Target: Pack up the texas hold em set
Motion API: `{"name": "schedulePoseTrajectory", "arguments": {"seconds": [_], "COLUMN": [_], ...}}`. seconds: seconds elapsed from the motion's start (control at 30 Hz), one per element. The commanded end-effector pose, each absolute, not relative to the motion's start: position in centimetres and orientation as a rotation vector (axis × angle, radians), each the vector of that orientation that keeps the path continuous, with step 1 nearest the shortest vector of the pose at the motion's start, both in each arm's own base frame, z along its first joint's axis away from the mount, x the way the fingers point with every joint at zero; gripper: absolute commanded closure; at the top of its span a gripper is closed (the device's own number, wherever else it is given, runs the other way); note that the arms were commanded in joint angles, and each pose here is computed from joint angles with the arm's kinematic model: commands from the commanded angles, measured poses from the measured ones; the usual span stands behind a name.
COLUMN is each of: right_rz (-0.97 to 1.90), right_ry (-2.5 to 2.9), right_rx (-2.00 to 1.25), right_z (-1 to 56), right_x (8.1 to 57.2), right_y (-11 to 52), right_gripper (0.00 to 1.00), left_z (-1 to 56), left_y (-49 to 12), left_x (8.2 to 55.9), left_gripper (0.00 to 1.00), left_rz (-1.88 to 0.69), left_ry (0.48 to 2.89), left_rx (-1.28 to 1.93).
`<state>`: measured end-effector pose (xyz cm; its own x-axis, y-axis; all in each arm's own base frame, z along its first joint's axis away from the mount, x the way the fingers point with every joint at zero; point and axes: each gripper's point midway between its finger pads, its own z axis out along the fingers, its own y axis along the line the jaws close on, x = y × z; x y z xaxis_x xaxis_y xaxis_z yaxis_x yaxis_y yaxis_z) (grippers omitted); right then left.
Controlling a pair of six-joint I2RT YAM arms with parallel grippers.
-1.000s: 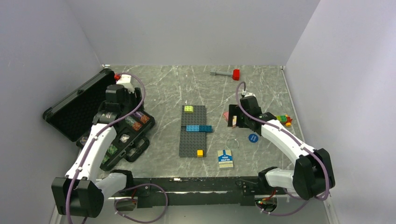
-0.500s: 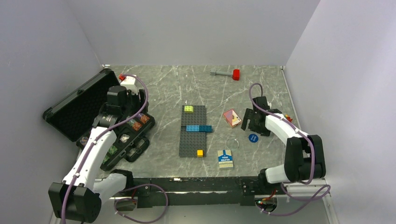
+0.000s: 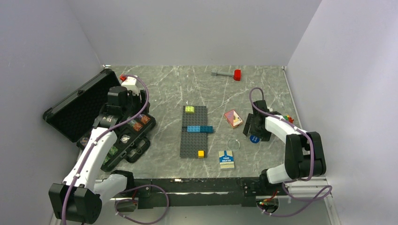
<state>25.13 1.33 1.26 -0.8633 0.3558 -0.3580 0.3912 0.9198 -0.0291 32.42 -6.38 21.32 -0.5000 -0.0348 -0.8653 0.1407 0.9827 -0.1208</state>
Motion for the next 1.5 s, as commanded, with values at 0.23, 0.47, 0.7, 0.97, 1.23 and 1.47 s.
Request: {"name": "schedulePoseTrajectory", "arguments": {"seconds": [0.23, 0.47, 0.7, 0.97, 1.23, 1.47], "right_rz": [-0.088, -0.016, 0.024, 0.078, 0.101, 0.126], "right_ry": [2.738, 2.753, 2.747, 2.7, 2.642, 2.603], "right_rx": [0.608, 0.619, 0.604, 0.558, 0.367, 0.173], "right_z": [0.2, -0.5, -0.6, 0.7, 3.5, 5.7], "right_x": [24.8, 24.4, 24.6, 25.6, 27.3, 28.1], "right_y": [2.1, 3.0, 3.9, 5.1, 8.0, 11.2], "right_gripper": [0.27, 0.37, 0.47, 0.55, 0.57, 0.59], "left_z": [22.5, 22.5, 22.5, 22.5, 22.3, 21.6], "left_y": [-6.7, -6.7, -6.6, -6.8, -7.5, -9.9], "left_x": [32.3, 32.4, 32.4, 32.3, 32.3, 32.2], "left_gripper": [0.34, 0.34, 0.34, 0.34, 0.33, 0.33], "left_rz": [-0.229, -0.227, -0.226, -0.237, -0.283, -0.402], "left_ry": [2.051, 2.05, 2.049, 2.048, 2.05, 2.07], "left_rx": [0.088, 0.085, 0.084, 0.088, 0.098, 0.156]}}
